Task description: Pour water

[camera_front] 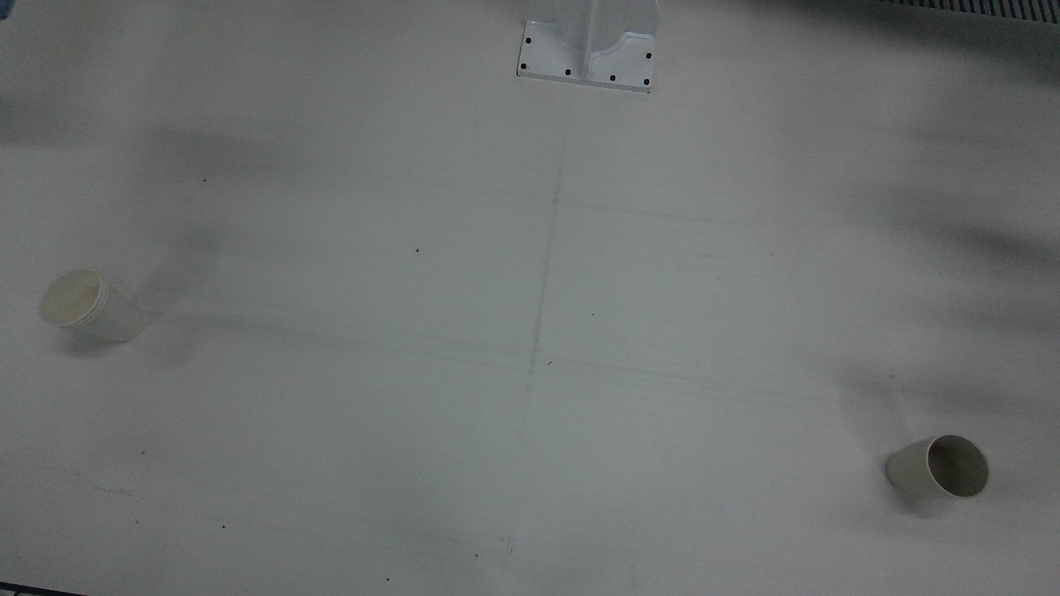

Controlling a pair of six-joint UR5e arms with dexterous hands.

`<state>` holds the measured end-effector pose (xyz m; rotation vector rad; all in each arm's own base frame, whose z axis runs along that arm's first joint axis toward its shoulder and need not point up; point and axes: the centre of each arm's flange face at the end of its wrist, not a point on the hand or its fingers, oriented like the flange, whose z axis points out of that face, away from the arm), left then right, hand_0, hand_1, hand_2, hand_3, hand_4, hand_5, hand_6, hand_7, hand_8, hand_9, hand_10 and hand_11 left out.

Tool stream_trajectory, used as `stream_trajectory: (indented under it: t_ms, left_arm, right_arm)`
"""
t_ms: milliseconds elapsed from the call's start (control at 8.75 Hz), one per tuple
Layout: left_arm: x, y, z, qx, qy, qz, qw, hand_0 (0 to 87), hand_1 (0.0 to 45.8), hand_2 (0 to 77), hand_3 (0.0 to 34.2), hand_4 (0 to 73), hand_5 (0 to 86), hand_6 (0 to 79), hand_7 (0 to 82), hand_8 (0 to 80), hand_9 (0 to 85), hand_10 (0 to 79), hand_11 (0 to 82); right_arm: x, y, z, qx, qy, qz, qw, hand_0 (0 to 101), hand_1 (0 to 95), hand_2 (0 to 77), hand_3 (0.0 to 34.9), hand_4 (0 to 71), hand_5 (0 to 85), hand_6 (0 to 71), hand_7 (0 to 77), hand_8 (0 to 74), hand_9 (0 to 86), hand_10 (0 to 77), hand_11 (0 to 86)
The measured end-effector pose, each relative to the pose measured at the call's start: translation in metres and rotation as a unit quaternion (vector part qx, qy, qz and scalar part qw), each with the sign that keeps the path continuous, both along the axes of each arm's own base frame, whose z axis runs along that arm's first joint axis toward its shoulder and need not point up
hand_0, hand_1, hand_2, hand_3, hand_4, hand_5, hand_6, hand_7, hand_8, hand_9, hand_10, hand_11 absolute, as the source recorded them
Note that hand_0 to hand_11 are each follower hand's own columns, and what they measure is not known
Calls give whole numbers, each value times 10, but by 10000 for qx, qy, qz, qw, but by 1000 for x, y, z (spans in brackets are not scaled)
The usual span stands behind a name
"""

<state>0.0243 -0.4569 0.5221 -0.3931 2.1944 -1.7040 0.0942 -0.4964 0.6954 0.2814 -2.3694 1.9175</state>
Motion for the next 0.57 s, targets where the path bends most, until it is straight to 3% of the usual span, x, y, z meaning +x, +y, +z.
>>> stream_trajectory:
  t_ms: [229,343,457,571]
  left_arm:
    - [3,-9,22,111,-60,-42,9999,637,147,5,39,224,38,65,153,27,49,120,169]
    - [4,-17,49,176,-98,-129,9997,637,131,5,39,229,38,65,153,27,49,120,169]
    - [5,-24,82,252,-145,-256,9992,638,142,5,39,224,38,65,153,27,44,87,153]
    - [5,-29,111,319,-198,-372,9986,636,142,5,38,224,38,65,153,27,44,104,164]
  right_arm:
    - [-8,-3,2,-22,38,-72,10000,479,49,5,0,196,180,153,207,98,114,0,5]
    - [-19,-8,5,-45,60,-162,9998,479,49,5,0,196,180,153,207,98,114,0,5]
    - [-28,-10,14,-139,114,-233,9996,478,76,5,0,196,175,153,207,115,120,16,49]
    - [-31,-8,27,-260,192,-261,9991,478,76,5,0,196,175,153,207,115,120,16,49]
